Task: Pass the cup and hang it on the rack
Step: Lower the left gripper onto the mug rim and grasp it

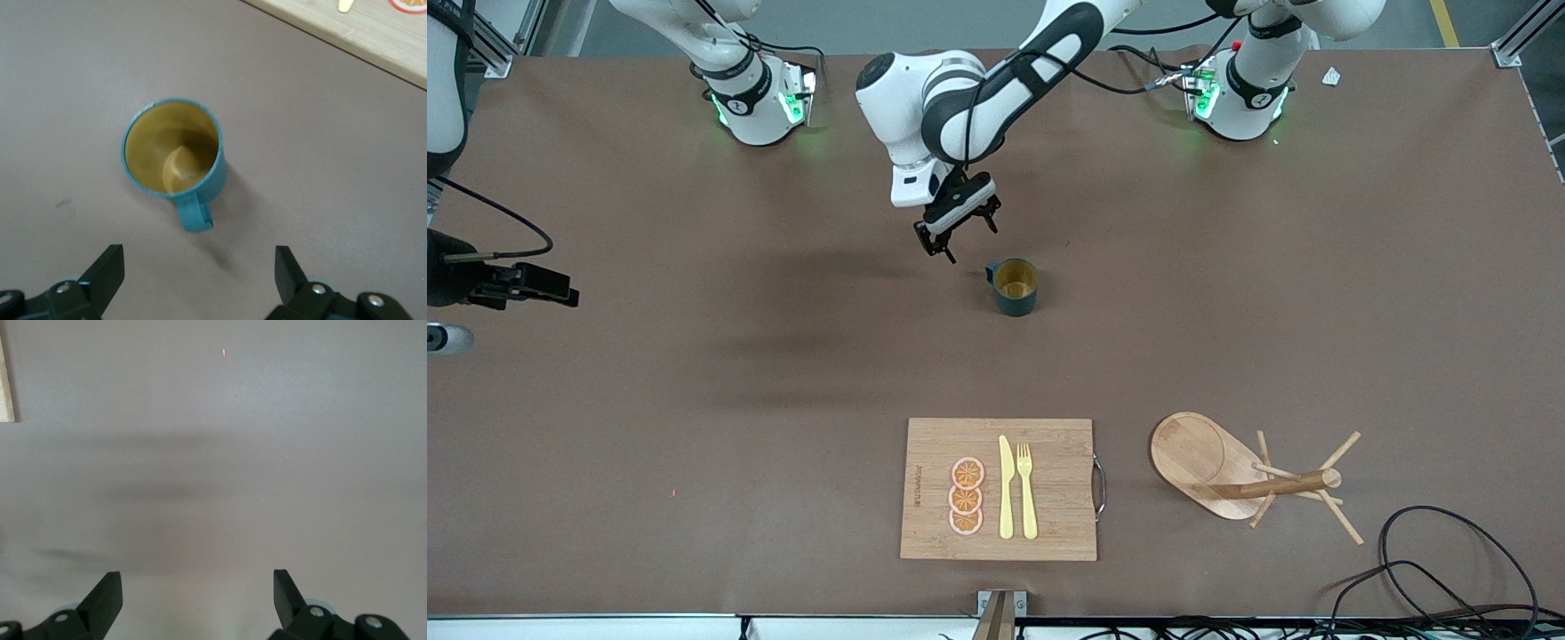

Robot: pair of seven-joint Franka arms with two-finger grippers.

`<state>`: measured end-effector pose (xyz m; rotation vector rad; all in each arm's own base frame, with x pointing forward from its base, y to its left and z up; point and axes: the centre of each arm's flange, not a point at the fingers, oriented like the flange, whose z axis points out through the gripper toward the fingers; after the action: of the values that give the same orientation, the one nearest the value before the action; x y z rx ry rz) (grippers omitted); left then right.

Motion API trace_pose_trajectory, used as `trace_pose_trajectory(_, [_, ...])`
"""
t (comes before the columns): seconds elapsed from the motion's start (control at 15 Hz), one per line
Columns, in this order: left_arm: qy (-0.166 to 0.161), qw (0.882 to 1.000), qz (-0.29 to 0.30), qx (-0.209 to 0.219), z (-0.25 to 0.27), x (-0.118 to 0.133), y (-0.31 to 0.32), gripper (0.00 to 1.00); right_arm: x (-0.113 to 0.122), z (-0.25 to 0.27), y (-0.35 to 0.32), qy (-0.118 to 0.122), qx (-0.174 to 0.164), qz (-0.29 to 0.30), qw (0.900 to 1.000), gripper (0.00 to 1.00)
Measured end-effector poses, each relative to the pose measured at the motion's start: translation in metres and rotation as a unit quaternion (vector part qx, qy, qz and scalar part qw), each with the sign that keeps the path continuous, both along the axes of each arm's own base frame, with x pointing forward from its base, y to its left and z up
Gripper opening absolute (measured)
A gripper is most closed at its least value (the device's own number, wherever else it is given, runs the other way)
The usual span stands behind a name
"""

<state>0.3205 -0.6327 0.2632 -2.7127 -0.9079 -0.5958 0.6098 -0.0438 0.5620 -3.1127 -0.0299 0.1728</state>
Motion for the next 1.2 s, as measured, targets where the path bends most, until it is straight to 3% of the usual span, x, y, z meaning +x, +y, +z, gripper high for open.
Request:
trace_pose_trajectory(0.27, [-0.032, 0.999, 0.036, 0.016, -0.037, -0.008, 0.001, 0.98, -0.02, 0.015, 0.023, -0.01, -0.003, -0.007, 1.0, 1.0])
trace_pose_trajectory(0.47, [-0.041, 0.998, 0.047, 0.031, -0.056, -0.01, 0.004, 0.86, -0.035, 0.024, 0.02, -0.015, -0.003, -0.011, 1.0, 1.0])
trace_pose_trajectory(0.53, [-0.042, 0.997, 0.051, 0.033, -0.059, -0.01, 0.005, 0.86, -0.041, 0.025, 0.019, -0.016, -0.003, -0.013, 1.0, 1.0])
trace_pose_trajectory(0.67, [-0.044, 0.997, 0.056, 0.036, -0.061, -0.006, 0.007, 0.77, -0.051, 0.027, 0.018, -0.022, -0.003, -0.014, 1.0, 1.0])
trace_pose_trajectory(1.2, [-0.057, 0.995, 0.069, 0.036, -0.06, 0.014, 0.012, 0.69, -0.068, 0.023, 0.019, -0.038, -0.004, -0.013, 0.999, 1.0])
